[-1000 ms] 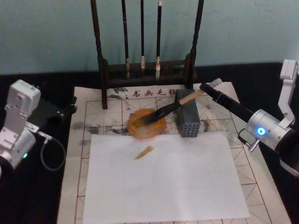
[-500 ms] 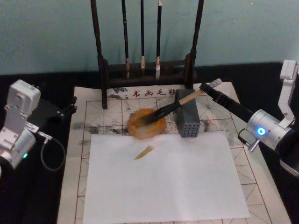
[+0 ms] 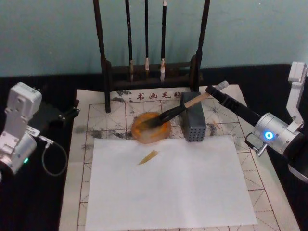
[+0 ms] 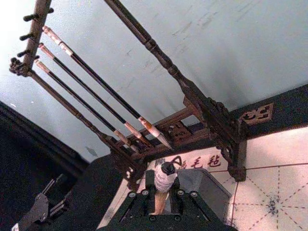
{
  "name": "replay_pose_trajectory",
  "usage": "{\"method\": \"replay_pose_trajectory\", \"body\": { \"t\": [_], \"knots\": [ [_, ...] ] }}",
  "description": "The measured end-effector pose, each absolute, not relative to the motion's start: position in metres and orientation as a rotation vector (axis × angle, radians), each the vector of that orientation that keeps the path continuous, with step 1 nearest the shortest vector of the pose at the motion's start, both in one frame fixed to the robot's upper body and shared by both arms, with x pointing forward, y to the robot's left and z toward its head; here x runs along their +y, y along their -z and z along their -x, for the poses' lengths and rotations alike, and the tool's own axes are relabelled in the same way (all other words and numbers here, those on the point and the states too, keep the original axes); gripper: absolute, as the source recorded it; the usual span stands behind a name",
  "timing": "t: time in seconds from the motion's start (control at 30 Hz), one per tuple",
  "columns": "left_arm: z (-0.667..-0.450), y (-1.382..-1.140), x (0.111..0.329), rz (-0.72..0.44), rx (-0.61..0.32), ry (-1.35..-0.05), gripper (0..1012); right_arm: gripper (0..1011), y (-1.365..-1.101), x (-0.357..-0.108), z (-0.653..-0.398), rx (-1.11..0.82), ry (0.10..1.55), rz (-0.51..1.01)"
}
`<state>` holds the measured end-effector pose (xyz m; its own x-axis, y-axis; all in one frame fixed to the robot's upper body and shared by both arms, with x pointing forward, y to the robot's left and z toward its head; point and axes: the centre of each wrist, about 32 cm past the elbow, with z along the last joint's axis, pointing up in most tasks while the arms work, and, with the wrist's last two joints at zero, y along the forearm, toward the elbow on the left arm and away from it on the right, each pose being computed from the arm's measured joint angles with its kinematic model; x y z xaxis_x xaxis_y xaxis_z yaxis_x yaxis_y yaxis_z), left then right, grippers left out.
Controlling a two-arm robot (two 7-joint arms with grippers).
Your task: Pick up the brush from the inkstone, write on the paper, then place the brush back to its original position.
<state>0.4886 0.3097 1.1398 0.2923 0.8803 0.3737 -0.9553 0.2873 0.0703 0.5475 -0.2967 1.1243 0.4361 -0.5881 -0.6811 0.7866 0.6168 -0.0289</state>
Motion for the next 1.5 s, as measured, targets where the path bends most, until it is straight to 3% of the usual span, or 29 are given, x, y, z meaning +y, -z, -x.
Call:
{"method": "replay_pose_trajectory", "body": {
  "t": [0.17, 0.33, 0.47, 0.7, 0.73, 1.07, 1.5],
  "knots": [
    [-0.4886, -1.1398, 0.3097, -0.304, -0.285, -1.248, 1001, 209, -1.1241, -0.2966, -0.5475, 0.710, 0.873, -0.311],
    [-0.4886, -1.1398, 0.3097, -0.304, -0.285, -1.248, 1001, 343, -1.1241, -0.2966, -0.5475, 0.709, 0.873, -0.310],
    [-0.4886, -1.1398, 0.3097, -0.304, -0.285, -1.248, 1001, 511, -1.1241, -0.2967, -0.5475, 0.709, 0.873, -0.311],
    [-0.4886, -1.1397, 0.3097, -0.305, -0.285, -1.248, 1001, 685, -1.1242, -0.2968, -0.5475, 0.709, 0.873, -0.311],
    [-0.4886, -1.1398, 0.3097, -0.304, -0.285, -1.248, 1001, 754, -1.1243, -0.2968, -0.5476, 0.709, 0.873, -0.312],
    [-0.4886, -1.1398, 0.3097, -0.304, -0.285, -1.248, 1001, 1002, -1.1244, -0.2967, -0.5476, 0.708, 0.872, -0.312],
    [-0.4886, -1.1398, 0.3097, -0.304, -0.285, -1.248, 1001, 1000, -1.1255, -0.2976, -0.5470, 0.693, 0.877, -0.314]
  ]
}}
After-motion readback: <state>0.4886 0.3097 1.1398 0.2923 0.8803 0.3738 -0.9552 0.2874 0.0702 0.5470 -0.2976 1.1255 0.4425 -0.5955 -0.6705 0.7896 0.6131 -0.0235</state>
